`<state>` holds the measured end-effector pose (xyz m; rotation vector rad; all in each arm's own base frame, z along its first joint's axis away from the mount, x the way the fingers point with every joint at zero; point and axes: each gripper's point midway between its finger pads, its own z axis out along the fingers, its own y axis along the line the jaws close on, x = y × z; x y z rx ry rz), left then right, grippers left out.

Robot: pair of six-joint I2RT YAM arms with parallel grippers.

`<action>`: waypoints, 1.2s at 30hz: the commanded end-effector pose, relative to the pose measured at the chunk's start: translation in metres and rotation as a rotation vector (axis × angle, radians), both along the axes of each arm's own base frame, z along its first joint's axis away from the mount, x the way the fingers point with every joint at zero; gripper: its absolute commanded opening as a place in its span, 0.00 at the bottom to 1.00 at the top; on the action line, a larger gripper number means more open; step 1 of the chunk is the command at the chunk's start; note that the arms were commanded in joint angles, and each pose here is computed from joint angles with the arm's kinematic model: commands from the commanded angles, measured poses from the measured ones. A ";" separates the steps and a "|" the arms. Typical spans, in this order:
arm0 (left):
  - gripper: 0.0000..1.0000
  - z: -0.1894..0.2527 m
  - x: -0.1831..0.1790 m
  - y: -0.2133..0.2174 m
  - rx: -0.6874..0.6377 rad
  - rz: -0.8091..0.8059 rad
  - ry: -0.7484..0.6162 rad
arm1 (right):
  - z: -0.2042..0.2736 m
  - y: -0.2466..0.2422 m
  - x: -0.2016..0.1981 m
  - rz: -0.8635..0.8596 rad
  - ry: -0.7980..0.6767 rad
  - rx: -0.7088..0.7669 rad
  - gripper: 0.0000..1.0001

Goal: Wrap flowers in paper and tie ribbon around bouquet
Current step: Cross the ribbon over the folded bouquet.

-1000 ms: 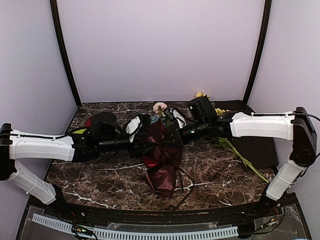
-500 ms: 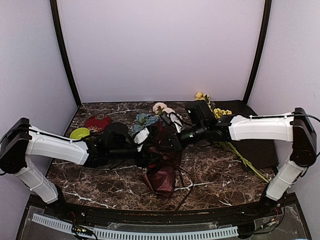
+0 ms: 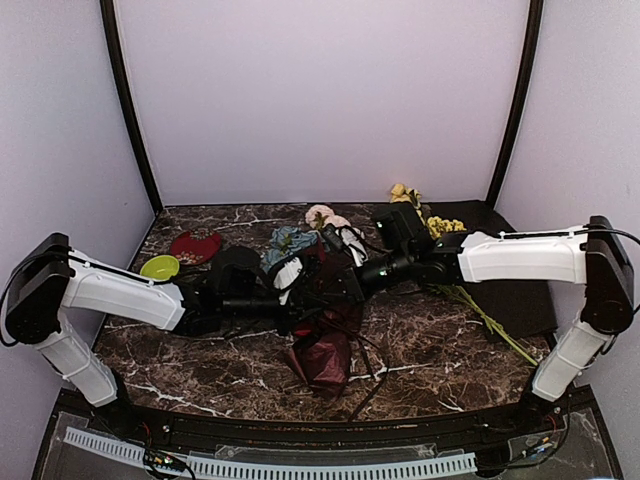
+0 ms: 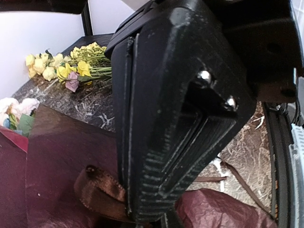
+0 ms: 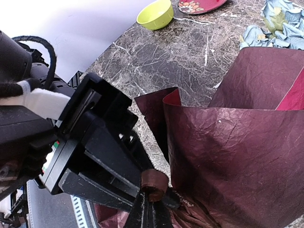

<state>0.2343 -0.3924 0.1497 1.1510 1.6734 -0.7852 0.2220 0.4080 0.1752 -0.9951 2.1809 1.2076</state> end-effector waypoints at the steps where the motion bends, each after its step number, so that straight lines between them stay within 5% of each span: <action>1: 0.05 0.013 -0.005 -0.005 -0.045 -0.038 -0.016 | 0.016 0.002 -0.001 0.002 -0.036 0.042 0.00; 3: 0.00 0.009 -0.005 -0.003 -0.039 -0.033 -0.013 | 0.016 0.002 -0.001 -0.003 -0.037 0.038 0.04; 9: 0.00 0.006 -0.005 0.000 -0.041 -0.017 -0.012 | 0.018 -0.023 0.005 -0.074 -0.049 0.000 0.46; 12: 0.00 0.004 -0.004 0.001 -0.041 -0.007 -0.009 | 0.002 -0.043 0.005 -0.124 -0.024 -0.046 0.54; 19: 0.00 0.004 -0.005 0.002 -0.046 -0.014 -0.014 | -0.080 -0.094 -0.003 -0.234 0.036 -0.298 0.42; 25: 0.00 0.003 -0.006 0.002 -0.048 -0.014 -0.012 | -0.101 -0.093 -0.013 -0.179 0.054 -0.308 0.49; 32: 0.00 0.002 -0.007 0.004 -0.049 -0.010 -0.008 | -0.119 -0.090 -0.013 -0.147 0.069 -0.341 0.44; 36: 0.00 0.001 -0.007 0.004 -0.048 -0.012 -0.007 | -0.131 -0.092 -0.013 -0.151 0.079 -0.369 0.25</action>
